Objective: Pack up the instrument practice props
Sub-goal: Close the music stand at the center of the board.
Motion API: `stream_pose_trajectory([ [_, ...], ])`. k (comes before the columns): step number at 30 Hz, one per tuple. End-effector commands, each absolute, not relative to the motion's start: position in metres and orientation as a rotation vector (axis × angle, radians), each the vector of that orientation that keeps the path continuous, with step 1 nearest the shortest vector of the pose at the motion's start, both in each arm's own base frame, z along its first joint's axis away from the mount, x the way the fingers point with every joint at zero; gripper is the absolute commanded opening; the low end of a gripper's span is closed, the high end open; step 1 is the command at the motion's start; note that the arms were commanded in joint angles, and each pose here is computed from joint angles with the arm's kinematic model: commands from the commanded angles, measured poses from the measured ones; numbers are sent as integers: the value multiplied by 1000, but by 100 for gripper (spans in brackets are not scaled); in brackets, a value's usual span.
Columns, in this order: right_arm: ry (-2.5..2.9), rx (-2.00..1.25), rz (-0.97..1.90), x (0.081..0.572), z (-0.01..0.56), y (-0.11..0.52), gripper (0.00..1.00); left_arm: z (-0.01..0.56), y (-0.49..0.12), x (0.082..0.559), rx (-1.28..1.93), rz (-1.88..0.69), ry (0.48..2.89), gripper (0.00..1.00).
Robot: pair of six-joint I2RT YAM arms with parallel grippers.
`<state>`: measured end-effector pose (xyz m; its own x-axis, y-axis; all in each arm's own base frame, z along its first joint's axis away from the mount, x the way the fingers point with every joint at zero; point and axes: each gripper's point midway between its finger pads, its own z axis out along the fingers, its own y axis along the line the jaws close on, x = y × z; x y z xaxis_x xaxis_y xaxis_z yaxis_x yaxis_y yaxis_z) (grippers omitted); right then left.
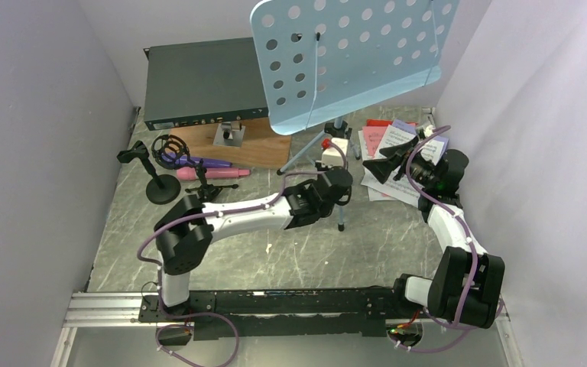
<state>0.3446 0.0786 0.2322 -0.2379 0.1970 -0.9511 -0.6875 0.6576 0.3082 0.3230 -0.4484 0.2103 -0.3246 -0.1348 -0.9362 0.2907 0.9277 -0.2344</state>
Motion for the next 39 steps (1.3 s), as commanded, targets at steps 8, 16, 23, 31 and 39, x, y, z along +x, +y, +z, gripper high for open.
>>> stream_pose_trajectory([
  [8,1444,-786,784,329,234,99,100,254,-409,284,334,-542,1764,0],
  [16,1360,-993,773,313,211,128,99,257,-393,265,449,-645,1743,0],
  [23,1319,-1075,774,309,200,147,94,265,-385,254,523,-722,1691,0],
  [31,1301,-1084,785,314,202,169,79,277,-388,244,587,-779,1628,0],
  [39,1297,-1128,795,314,203,186,33,284,-390,238,615,-813,1593,0],
])
